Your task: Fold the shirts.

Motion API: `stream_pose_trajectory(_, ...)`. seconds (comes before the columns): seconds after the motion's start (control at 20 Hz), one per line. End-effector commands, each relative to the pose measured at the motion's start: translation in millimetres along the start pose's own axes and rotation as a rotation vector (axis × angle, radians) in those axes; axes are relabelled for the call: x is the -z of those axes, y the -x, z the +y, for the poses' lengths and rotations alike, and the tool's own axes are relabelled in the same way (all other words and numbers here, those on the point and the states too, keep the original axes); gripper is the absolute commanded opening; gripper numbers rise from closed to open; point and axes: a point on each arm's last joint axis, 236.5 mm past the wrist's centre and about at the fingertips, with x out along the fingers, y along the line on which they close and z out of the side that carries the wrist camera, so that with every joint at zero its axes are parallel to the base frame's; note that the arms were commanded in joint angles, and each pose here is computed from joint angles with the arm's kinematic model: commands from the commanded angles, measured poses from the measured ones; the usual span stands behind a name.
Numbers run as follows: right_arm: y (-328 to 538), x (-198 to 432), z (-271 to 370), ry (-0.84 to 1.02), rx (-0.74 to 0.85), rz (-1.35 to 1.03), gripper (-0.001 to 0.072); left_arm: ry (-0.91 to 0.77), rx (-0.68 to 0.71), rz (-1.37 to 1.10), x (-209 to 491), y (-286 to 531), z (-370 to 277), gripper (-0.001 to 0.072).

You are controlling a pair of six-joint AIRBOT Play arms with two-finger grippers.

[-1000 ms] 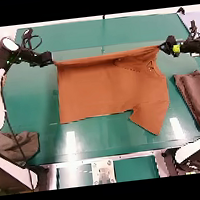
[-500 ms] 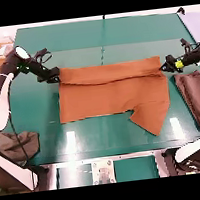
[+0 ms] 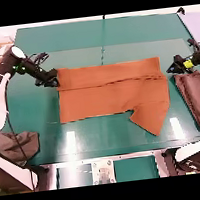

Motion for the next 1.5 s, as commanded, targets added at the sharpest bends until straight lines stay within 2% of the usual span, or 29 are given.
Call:
stream_pose_trajectory(0.0, 21.6, 45.0, -13.8, -0.061, 0.053, 0.065, 0.0032, 0.015, -0.017, 0.116, 43.1, 19.0, 2.2, 0.002)
stream_pose_trajectory(0.15, 22.8, 109.3, -29.6, -0.144, 0.097, 0.083, 0.0014, 0.02, -0.051, 0.083, 89.8, 27.8, 1.8, 0.0019)
stream_pose_trajectory(0.35, 12.7, 185.0, -57.0, -0.38, 0.142, -0.037, 0.0018, 0.037, -0.045, -0.123, 158.6, 16.6, 0.1, 0.0023)
stream_pose_trajectory(0.4, 7.0, 196.6, -60.4, -0.404, 0.148, -0.064, 0.0111, 0.051, -0.03, -0.157, 174.5, 9.1, 0.1, 0.0196)
stream_pose_trajectory(0.45, 0.9, 206.5, -62.4, -0.413, 0.153, -0.079, 0.0287, 0.1, -0.002, -0.187, 188.0, -1.2, -0.4, 0.0586)
stream_pose_trajectory(0.5, -4.3, 212.0, -63.7, -0.418, 0.155, -0.09, 0.0341, 0.144, 0.043, -0.213, 198.3, -13.2, -3.2, 0.0655)
stream_pose_trajectory(0.65, -18.0, 210.1, -56.0, -0.462, 0.097, -0.125, 0.0341, 0.268, 0.189, -0.231, 215.6, -53.8, -15.4, 0.0655)
stream_pose_trajectory(0.95, -20.3, 183.9, -51.8, -0.412, 0.104, -0.228, 0.0341, 0.384, 0.19, -0.5, 179.4, -88.5, -15.5, 0.0653)
stream_pose_trajectory(1.1, -18.2, 174.2, -53.6, -0.408, 0.108, -0.271, 0.034, 0.5, 0.17, -0.513, 168.2, -105.7, -2.6, 0.065)
stream_pose_trajectory(1.2, -16.2, 167.8, -55.8, -0.409, 0.112, -0.301, 0.034, 0.526, 0.148, -0.512, 154.7, -112.2, 1.7, 0.0419)
stream_pose_trajectory(1.4, -14.8, 163.4, -56.8, -0.41, 0.113, -0.321, 0.0359, 0.484, 0.13, -0.53, 116.1, -113.1, -6.0, 0.0398)
stream_pose_trajectory(1.45, -14.8, 163.6, -56.9, -0.41, 0.113, -0.32, 0.0413, 0.451, 0.13, -0.517, 112.7, -112.9, -10.0, 0.0124)
